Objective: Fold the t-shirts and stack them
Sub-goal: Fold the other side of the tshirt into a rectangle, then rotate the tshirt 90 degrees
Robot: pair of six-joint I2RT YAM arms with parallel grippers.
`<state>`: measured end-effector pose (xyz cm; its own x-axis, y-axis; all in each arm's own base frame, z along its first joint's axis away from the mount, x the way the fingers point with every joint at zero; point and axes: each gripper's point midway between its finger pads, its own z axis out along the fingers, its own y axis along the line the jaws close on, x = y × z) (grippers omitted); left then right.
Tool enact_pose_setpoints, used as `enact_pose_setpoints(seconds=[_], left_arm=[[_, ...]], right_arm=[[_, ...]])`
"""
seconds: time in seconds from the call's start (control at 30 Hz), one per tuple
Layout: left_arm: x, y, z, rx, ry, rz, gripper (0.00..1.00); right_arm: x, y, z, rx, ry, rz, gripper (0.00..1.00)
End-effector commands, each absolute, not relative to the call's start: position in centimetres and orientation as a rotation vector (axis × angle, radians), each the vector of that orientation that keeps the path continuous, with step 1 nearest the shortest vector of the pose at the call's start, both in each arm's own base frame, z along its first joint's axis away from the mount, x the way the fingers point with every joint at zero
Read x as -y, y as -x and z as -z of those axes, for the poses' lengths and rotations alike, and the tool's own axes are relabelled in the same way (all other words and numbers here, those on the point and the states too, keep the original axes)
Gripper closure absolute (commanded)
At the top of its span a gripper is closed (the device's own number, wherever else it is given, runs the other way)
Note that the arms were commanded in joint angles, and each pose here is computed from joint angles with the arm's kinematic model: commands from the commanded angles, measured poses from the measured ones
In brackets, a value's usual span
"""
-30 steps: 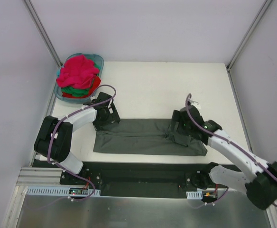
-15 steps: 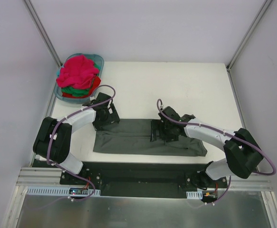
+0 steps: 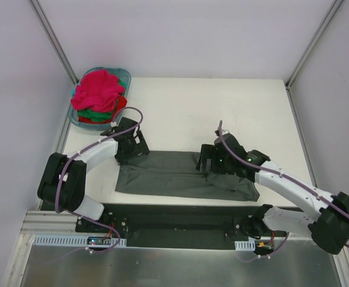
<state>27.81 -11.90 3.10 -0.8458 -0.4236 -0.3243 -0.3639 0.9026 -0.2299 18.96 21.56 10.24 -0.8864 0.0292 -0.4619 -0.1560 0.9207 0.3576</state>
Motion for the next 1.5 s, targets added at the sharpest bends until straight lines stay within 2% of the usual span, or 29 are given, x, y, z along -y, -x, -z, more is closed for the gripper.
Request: enact_pose_setpoints(seconds=[0.0,0.2,0.33,0.5,0.57,0.9,1.0,1.3,1.47], left_arm=[[11.5,-27.7,-5.0,-2.655,0.559,0.243,0.01],[12.7,-27.1,-6.8,-2.624,0.548,0.347,0.01],[13.2,-26.5,-5.8,-2.666,0.525,0.349,0.01],[13.2,-25.1,-3.1,-2.768,0.538,0.316,0.01],[14.1,-24.2,-2.9,-2.808,0.543,0.383,0.01],[18.4,-20.6,-2.4,-2.877,0.475,0.556,0.01],[20.2,-19.7,-1.8,-2.899,0.482,0.626,0.01],[25.5,-20.3,-2.5,-2.860,0.551,0.807,0.01],[29.2,-20.5,-2.7,-2.870,0.520,0.895,0.01]], right_arm=[[-17.0,-19.3,-11.3,-2.547,-0.156,-0.397,0.04],[-13.6,-17.7,-7.2,-2.598,-0.444,-0.364,0.04],[-13.3,-17.6,-4.2,-2.682,-0.507,-0.347,0.04],[-11.3,-19.3,-1.7,-2.787,-0.592,-0.236,0.04],[-10.3,-20.9,-1.2,-2.807,-0.601,-0.184,0.04],[-11.0,-34.4,-1.3,-2.877,-0.468,-0.384,0.04],[-12.8,-40.0,-3.0,-2.828,-0.424,-0.471,0.04],[-17.5,-53.2,-2.4,-2.735,-0.381,-0.612,0.04],[-21.1,-58.4,-1.7,-2.584,-0.386,-0.784,0.04]])
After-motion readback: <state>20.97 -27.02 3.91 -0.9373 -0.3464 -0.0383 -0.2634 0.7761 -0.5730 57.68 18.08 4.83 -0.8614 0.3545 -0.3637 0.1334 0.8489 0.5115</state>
